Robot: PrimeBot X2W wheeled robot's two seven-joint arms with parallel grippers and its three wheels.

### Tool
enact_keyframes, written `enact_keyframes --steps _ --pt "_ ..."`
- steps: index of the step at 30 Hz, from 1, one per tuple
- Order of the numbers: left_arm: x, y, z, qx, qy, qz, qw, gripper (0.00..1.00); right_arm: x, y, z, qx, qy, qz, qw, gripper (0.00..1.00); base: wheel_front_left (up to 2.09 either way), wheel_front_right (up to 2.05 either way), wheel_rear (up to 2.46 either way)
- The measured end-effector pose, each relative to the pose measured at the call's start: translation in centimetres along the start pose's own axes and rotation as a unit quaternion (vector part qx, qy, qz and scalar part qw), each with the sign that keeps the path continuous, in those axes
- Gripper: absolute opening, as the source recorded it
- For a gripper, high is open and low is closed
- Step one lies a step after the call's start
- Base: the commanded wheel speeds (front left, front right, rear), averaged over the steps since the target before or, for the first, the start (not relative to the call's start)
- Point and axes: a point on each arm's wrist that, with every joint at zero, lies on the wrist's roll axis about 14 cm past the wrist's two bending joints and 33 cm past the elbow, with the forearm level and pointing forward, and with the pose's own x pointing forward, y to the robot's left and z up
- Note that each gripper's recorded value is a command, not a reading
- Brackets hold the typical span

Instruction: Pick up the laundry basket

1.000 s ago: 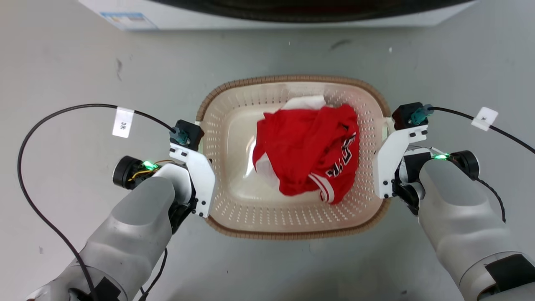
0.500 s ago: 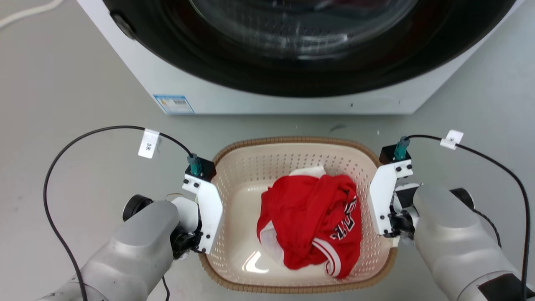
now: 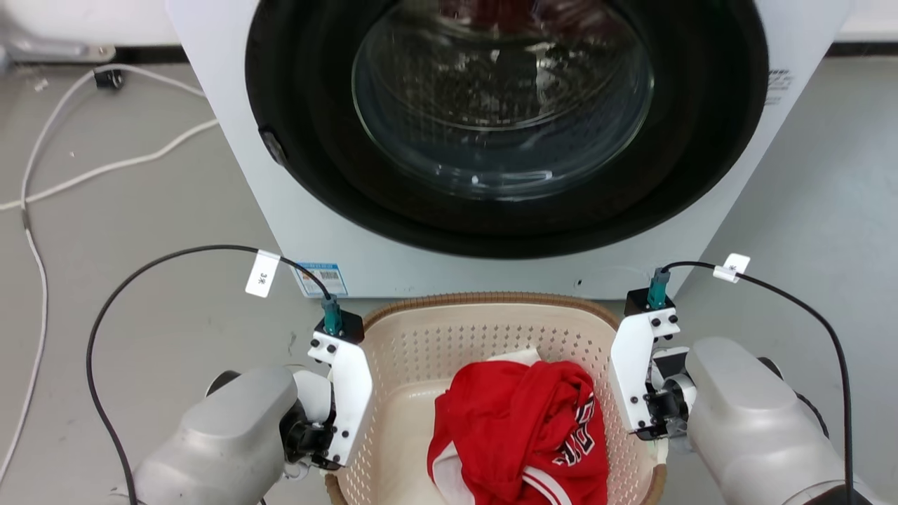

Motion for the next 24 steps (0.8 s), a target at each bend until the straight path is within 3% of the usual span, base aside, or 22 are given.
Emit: enact_keyframes --steps 24 --pt "-4.0 -2.0 -0.2 0.023 0.017 0.004 1.000 0.00 -4.9 0.3 -0.4 0.003 -0.025 -0.007 1.000 0.00 0.00 0.00 0.00"
